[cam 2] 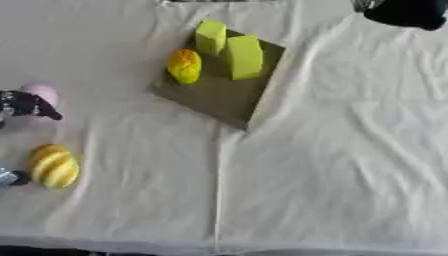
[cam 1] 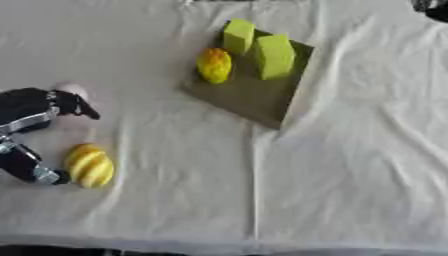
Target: Pick up objects on the table and place them in the box.
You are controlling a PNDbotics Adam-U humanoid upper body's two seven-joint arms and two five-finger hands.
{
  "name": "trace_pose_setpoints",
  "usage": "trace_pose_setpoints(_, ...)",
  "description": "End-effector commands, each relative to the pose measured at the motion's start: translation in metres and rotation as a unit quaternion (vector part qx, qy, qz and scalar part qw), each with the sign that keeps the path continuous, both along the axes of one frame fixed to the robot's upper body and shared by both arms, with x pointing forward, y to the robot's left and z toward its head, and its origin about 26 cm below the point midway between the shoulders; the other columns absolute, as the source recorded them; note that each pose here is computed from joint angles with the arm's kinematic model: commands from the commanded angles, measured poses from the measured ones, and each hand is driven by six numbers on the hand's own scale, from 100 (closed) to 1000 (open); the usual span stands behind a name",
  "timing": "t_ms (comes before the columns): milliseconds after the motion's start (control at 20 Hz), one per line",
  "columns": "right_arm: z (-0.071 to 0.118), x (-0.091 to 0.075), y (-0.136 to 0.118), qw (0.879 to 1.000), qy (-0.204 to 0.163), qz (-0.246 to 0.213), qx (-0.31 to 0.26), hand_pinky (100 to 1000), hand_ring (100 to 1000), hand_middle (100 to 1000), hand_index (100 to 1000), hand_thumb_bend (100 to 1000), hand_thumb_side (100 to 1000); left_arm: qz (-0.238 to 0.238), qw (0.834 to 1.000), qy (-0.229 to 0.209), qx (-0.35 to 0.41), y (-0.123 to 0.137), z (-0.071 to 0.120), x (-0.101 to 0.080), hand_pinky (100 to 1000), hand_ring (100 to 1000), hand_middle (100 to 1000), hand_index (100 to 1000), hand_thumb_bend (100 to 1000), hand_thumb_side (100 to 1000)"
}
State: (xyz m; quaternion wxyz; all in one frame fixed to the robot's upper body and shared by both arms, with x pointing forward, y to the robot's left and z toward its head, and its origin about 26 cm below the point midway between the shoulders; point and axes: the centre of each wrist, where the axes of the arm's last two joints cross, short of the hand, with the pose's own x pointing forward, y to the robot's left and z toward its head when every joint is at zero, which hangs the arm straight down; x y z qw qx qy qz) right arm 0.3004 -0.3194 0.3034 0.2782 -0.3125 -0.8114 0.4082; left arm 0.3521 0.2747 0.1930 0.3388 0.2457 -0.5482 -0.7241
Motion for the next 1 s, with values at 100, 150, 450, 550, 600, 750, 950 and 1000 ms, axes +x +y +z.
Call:
trace_pose_setpoints(100,0.008,-0.002,-0.003,1.0,-0.013,-0.006,-0.001,942,971,824,875,100,127,0.001,1.0,-0.011,-0.002,-0.001,-0.001,0.01,792,783,757,844,621,100)
trace_pose_setpoints(150,0.007,-0.001,-0.003,1.0,-0.012,-0.007,-0.001,942,971,824,874,100,128,0.001,1.0,-0.01,-0.004,-0.003,-0.003,0.012,790,780,752,835,613,100)
trace_pose_setpoints(450,0.005,0.0,-0.005,1.0,-0.009,-0.012,0.005,945,972,823,874,100,146,-0.001,1.0,0.007,0.002,-0.003,-0.011,0.017,753,729,668,693,511,100)
trace_pose_setpoints(550,0.005,0.001,-0.005,1.0,-0.008,-0.013,0.006,946,972,823,875,100,154,0.0,1.0,0.005,0.005,-0.002,-0.01,0.015,738,702,640,642,449,100)
trace_pose_setpoints(600,0.004,0.001,-0.006,1.0,-0.007,-0.014,0.007,947,973,823,875,100,158,0.0,1.0,0.002,0.006,-0.002,-0.009,0.014,731,695,630,623,415,100)
trace_pose_setpoints(750,0.003,0.002,-0.006,1.0,-0.005,-0.015,0.011,949,973,822,876,100,176,-0.001,1.0,-0.01,0.011,-0.003,-0.005,0.01,703,664,589,559,313,100)
trace_pose_setpoints(950,0.001,0.003,-0.008,1.0,-0.001,-0.017,0.016,950,973,820,876,100,190,0.001,1.0,-0.011,0.014,-0.004,-0.005,0.009,678,634,564,508,287,100)
trace_pose_setpoints(1000,0.001,0.003,-0.008,1.0,-0.001,-0.018,0.016,949,973,820,875,100,191,0.001,1.0,-0.012,0.012,-0.004,-0.004,0.008,676,630,561,503,288,100)
